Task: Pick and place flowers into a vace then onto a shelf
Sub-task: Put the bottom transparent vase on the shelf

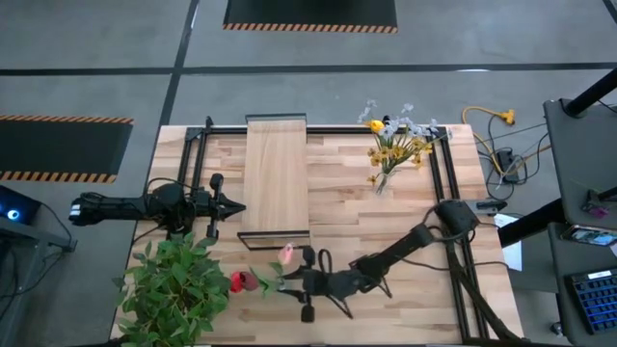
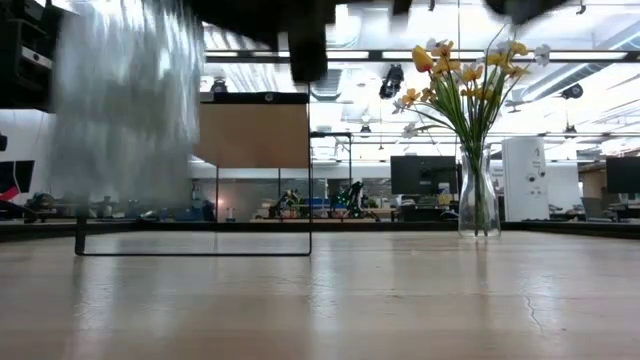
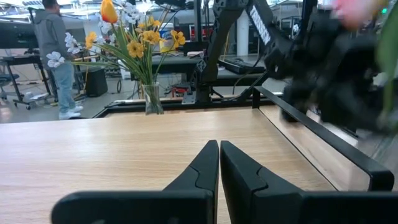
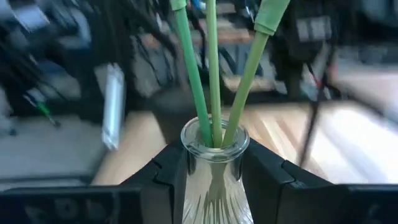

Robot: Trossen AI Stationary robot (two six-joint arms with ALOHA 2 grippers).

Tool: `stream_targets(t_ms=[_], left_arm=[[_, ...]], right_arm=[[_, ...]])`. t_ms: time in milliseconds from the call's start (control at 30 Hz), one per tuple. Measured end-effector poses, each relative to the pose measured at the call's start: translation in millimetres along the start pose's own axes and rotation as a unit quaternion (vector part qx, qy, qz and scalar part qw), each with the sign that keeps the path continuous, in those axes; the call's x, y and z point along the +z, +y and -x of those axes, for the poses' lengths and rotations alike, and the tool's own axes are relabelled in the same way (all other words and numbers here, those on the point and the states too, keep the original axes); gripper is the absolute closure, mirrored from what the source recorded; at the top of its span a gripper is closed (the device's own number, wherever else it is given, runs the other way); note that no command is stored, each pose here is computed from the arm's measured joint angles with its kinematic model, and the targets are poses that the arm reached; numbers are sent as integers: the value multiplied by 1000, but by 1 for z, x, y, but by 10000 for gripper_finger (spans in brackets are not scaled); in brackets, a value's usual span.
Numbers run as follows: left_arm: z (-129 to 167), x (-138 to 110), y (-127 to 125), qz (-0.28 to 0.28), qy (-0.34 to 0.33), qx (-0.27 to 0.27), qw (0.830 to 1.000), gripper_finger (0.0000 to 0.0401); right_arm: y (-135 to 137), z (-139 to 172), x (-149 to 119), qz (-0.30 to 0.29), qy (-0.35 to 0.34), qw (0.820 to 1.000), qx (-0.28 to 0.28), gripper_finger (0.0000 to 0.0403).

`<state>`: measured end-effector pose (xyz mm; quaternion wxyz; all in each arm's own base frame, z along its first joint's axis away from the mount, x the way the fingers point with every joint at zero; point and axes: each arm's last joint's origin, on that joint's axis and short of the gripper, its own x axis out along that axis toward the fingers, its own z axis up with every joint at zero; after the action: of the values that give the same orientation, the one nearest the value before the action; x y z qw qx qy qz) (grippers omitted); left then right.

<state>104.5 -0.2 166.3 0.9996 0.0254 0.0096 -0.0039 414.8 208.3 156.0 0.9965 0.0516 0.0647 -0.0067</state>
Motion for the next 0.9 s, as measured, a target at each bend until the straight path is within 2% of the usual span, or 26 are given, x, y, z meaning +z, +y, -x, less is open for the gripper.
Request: stream_targets(t_ms=[167,533,733,900], left_arm=[[0,0,0,0,0,0,1000,401],[0,0,0,0,0,0,1000,401],[0,0,0,0,0,0,1000,401],[0,0,0,0,0,0,1000,401]], right_arm=[[9,11,44,-14,-42,999,25,297],[-5,42,115,8,-55,998,19,297],[-35,52,153,25,-80,996,-14,297],[-77,45,167,33,-74,995,-53,297]])
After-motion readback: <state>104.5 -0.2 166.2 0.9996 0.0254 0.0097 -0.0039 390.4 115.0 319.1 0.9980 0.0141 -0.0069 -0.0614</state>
